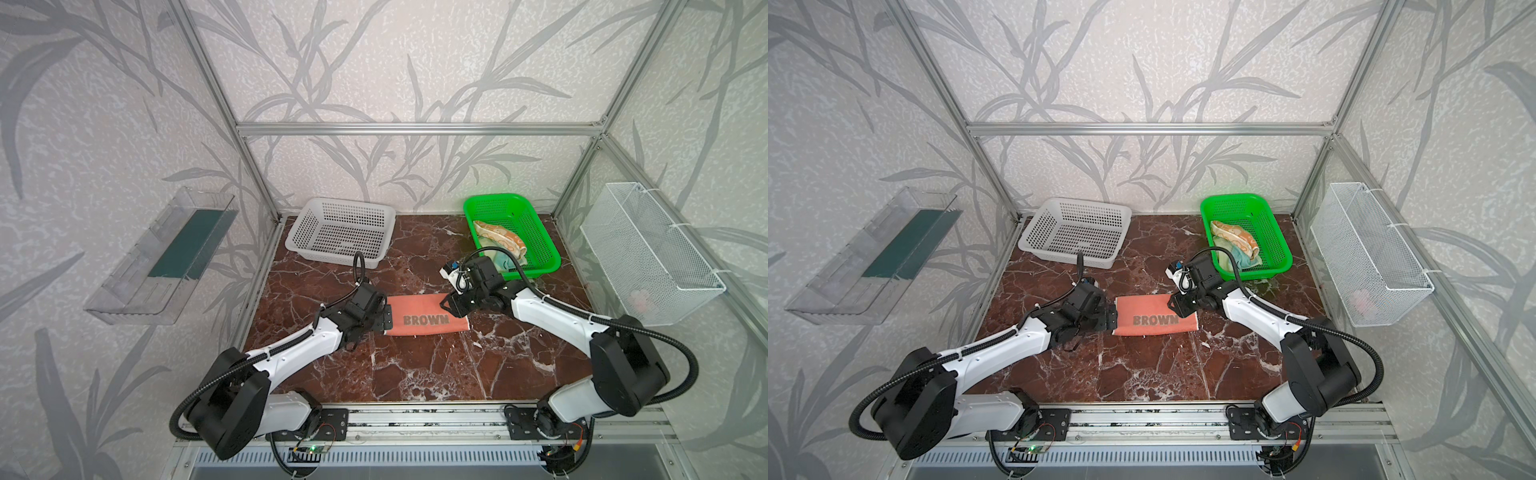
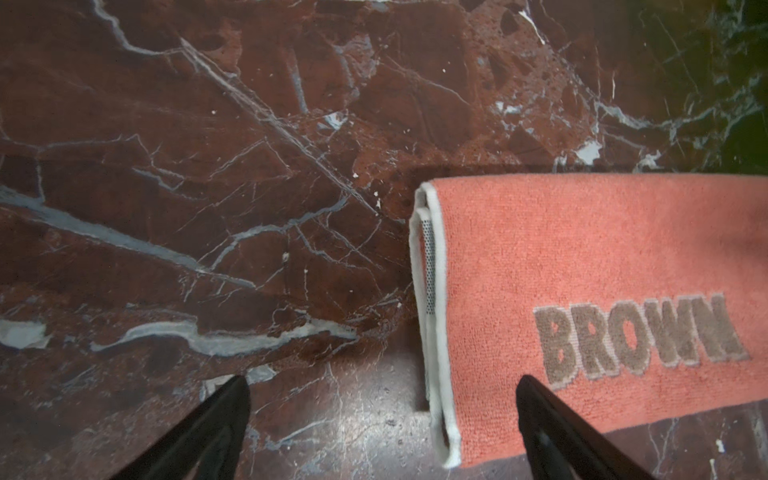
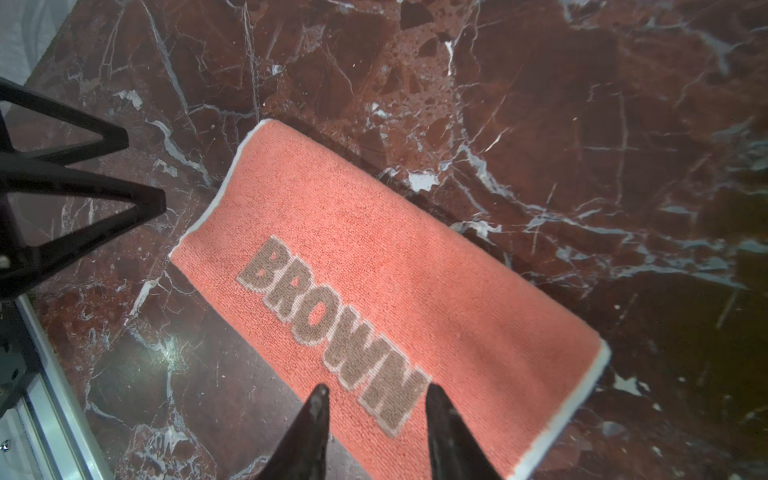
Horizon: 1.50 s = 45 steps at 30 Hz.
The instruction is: Fold and stack the towels
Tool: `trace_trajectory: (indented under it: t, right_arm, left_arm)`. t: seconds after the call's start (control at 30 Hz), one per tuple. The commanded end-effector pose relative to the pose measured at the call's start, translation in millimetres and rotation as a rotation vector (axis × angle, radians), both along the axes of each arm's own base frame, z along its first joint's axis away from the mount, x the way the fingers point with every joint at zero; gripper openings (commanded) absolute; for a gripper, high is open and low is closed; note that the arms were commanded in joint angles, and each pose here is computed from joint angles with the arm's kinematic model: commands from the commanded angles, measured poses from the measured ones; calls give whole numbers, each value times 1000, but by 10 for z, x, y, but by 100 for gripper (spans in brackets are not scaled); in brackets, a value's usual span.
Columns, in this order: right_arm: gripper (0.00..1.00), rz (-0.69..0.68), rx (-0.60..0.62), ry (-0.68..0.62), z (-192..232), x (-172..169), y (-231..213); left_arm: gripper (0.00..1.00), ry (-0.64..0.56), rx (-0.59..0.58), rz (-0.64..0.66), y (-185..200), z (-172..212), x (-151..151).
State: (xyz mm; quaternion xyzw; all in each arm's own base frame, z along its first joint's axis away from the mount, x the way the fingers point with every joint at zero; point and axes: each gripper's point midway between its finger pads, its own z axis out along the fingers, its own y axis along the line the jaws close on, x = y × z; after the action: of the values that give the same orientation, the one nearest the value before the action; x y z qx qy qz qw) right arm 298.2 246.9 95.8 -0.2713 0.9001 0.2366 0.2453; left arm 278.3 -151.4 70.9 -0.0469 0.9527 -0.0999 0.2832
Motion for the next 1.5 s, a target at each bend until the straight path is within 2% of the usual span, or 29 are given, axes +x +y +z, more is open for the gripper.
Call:
trace_trajectory:
  t: [0.0,0.07,0.43,0.53,0.77,1.1,1.37,1.43,1.47]
  right_arm:
    - [39,-75,0,31,-79,58,90]
    - [39,-90,-20,58,-163,69,98]
    - [40,-217,-66,149,-567,108,11]
    - [40,-228,-81,177,-694,74,-10]
    - [40,-228,-59,181,-769,51,15]
    - [40,-218,-63,186,-870,33,58]
    - [40,-214,-84,178,-896,43,48]
    - [40,-213,-88,177,-896,44,44]
    - [40,-212,-89,176,-897,43,42]
  left_arm:
    - [99,42,-128,44,-107,-81,14]
    - [99,55,-176,20,-200,-129,38]
    - [94,179,-213,-33,-398,-415,7]
    - [89,187,-238,-37,-436,-465,-5]
    - [72,238,-250,-43,-479,-629,-58]
    - [59,255,-228,-49,-508,-776,-64]
    - [36,240,-178,-40,-458,-789,-9]
    - [27,229,-162,-47,-450,-748,21]
    - [18,225,-152,-53,-448,-725,39]
